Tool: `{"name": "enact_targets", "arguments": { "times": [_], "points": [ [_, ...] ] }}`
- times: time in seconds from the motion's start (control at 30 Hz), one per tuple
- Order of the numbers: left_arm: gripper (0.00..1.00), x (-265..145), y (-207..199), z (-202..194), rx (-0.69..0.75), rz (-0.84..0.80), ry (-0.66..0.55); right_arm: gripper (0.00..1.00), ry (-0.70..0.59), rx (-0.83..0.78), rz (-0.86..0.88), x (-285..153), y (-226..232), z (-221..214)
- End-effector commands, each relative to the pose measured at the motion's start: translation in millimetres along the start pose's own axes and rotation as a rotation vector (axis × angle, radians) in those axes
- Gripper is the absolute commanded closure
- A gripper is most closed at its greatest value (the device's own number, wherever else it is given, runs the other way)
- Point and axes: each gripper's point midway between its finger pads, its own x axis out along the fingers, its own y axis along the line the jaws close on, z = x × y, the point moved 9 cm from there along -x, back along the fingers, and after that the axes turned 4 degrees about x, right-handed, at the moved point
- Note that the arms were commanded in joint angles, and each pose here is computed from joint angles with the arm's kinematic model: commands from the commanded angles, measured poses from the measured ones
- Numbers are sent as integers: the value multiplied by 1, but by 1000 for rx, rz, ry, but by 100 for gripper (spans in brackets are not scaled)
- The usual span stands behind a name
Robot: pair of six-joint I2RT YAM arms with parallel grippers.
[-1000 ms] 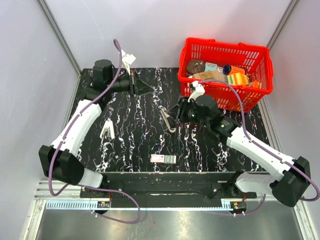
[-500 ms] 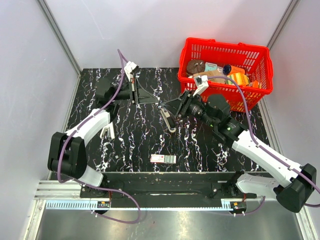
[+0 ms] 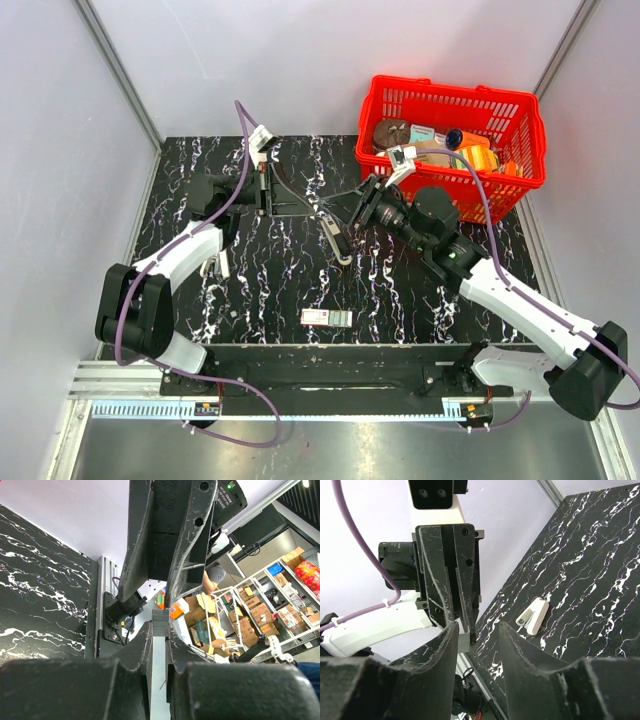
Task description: Unload the staples from the stapler
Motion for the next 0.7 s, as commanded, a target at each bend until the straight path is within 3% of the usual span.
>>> {"name": "enact_targets", "arguments": {
  "times": [0.0,0.67],
  "points": [
    [100,0,-7,-1,73,-26,7,57,-19,10,71,6,10,8],
    [100,-1,9,-1,50,91,1,61,-5,5,59,10,1,-1]
  ]
}}
